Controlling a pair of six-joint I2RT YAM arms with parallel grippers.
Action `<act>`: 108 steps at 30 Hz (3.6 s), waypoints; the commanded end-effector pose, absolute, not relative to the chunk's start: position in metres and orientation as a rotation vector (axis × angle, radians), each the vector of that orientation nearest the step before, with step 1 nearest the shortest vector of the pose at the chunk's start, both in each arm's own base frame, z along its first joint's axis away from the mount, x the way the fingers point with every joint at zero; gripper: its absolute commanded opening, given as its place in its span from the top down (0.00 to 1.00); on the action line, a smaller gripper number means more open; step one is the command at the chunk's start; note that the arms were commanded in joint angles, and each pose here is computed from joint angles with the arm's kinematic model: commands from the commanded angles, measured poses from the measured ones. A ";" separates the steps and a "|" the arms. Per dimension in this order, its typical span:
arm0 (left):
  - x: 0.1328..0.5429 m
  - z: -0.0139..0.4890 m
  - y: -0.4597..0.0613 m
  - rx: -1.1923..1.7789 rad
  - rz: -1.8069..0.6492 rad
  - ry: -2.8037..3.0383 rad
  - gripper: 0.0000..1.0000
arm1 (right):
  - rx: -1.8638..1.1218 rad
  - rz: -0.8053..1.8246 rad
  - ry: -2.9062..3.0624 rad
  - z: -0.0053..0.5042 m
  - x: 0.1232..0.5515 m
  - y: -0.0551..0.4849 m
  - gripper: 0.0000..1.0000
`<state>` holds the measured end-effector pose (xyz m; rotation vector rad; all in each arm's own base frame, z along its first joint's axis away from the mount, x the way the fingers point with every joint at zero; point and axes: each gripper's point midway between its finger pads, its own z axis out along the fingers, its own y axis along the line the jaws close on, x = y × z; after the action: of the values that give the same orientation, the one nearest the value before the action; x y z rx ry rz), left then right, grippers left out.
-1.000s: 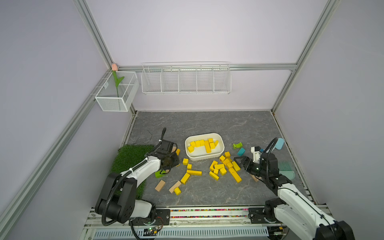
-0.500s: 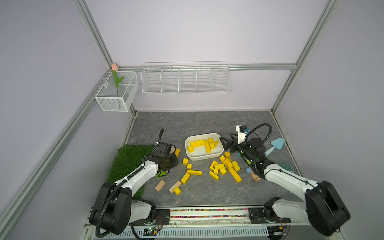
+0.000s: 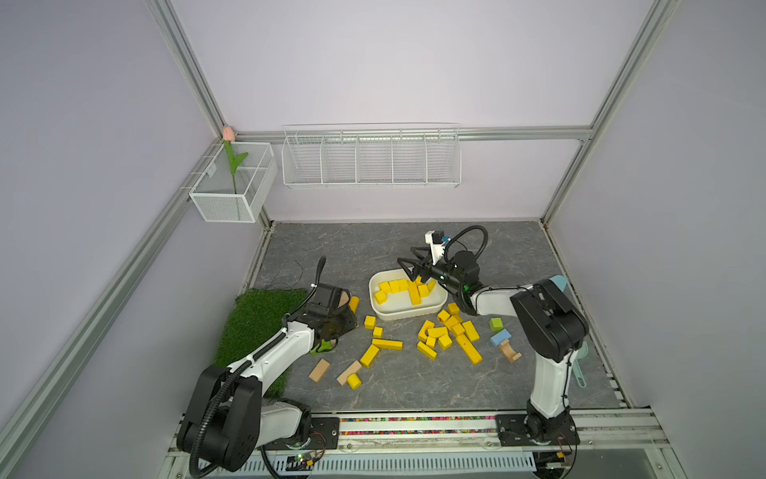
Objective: Pick out the yellow building blocks
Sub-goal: Move the storage box to the center of the board.
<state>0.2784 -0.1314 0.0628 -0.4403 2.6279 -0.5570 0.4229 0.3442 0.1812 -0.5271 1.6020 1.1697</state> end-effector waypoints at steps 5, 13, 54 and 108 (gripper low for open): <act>0.284 0.064 -0.132 -0.432 -0.565 2.610 1.00 | -0.623 1.312 1.577 0.172 0.416 0.363 0.12; 0.285 0.061 -0.134 -0.428 -0.565 2.622 1.00 | -0.624 1.322 1.611 0.154 0.424 0.368 0.12; 0.279 0.091 -0.139 -0.347 -0.614 2.532 1.00 | -0.121 0.936 2.209 0.216 0.285 0.202 0.12; 0.367 0.105 -0.417 0.368 -0.679 2.681 1.00 | 0.307 0.753 2.355 0.102 0.223 0.123 0.11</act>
<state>0.3653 -0.4162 0.1077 0.3919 2.6585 -0.6813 0.2234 0.1252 0.1061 0.2935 2.3650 0.7489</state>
